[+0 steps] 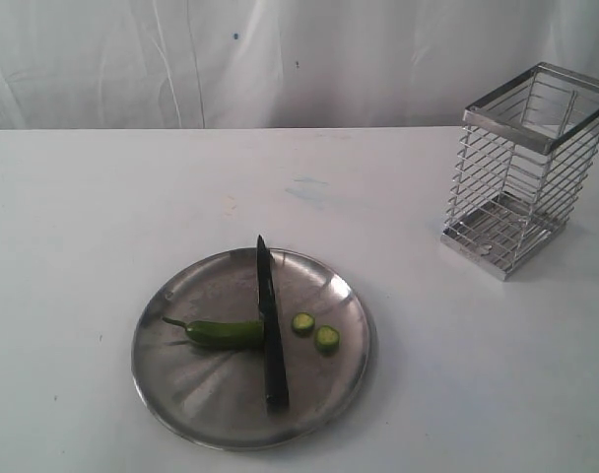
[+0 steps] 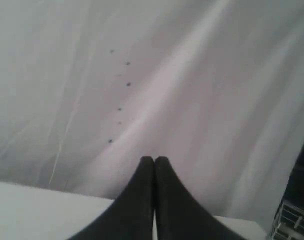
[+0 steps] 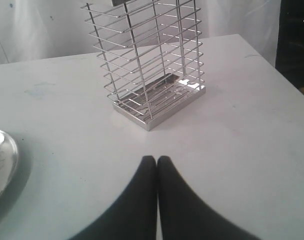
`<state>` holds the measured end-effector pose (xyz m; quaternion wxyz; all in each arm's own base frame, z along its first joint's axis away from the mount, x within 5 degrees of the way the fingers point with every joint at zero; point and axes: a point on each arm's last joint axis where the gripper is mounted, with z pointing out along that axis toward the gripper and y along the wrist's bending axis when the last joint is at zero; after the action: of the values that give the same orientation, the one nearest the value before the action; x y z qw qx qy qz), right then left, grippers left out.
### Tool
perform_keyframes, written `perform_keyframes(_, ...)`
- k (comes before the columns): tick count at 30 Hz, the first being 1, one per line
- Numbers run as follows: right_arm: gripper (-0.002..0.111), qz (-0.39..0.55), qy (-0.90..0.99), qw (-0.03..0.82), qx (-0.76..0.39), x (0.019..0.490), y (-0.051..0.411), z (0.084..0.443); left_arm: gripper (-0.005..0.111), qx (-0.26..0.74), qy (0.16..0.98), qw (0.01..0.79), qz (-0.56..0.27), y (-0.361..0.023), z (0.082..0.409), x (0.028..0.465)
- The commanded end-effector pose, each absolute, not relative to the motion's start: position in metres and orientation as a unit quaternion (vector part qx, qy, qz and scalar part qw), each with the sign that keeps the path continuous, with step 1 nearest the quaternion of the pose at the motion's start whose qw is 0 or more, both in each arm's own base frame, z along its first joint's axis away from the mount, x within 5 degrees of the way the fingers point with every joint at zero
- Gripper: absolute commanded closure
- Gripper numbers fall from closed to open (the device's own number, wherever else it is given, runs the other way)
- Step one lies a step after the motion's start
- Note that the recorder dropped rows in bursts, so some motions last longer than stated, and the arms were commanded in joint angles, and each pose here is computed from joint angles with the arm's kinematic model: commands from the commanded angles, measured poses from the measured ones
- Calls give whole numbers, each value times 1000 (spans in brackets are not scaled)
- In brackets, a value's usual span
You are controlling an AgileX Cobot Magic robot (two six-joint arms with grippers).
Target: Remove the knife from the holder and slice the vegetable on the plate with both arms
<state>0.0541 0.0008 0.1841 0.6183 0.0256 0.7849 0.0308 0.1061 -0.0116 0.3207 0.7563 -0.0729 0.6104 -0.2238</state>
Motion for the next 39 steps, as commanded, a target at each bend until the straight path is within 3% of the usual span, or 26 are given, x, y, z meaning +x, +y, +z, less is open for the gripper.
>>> perform_keyframes(1,108,25,782,622,22,54,0,185,107,59,610,788,-53,-13,300,96)
perform_keyframes(3,108,25,782,622,22,54,0,185,107,78,668,735,79,0,273,94)
perform_keyframes(4,108,25,782,622,22,54,0,185,107,73,691,711,106,4,260,91)
perform_keyframes(9,108,25,782,622,22,54,0,185,107,-28,768,634,83,13,188,74)
perform_keyframes(12,108,25,782,622,22,54,0,185,107,21,750,651,114,10,192,72)
perform_keyframes(20,108,25,782,622,22,54,0,185,107,-1,676,734,56,3,209,66)
perform_keyframes(24,108,25,782,622,22,54,0,185,107,-42,627,778,-31,-1,219,59)
perform_keyframes(29,108,27,782,622,23,54,1,185,107,-12,590,795,-142,-11,226,52)
perform_keyframes(32,108,27,782,622,23,54,1,185,107,-10,694,712,-111,-8,202,57)
perform_keyframes(35,108,27,782,622,23,54,1,185,107,-20,843,534,-59,-2,160,49)
perform_keyframes(39,108,27,782,622,23,54,1,185,107,48,855,517,15,2,156,47)
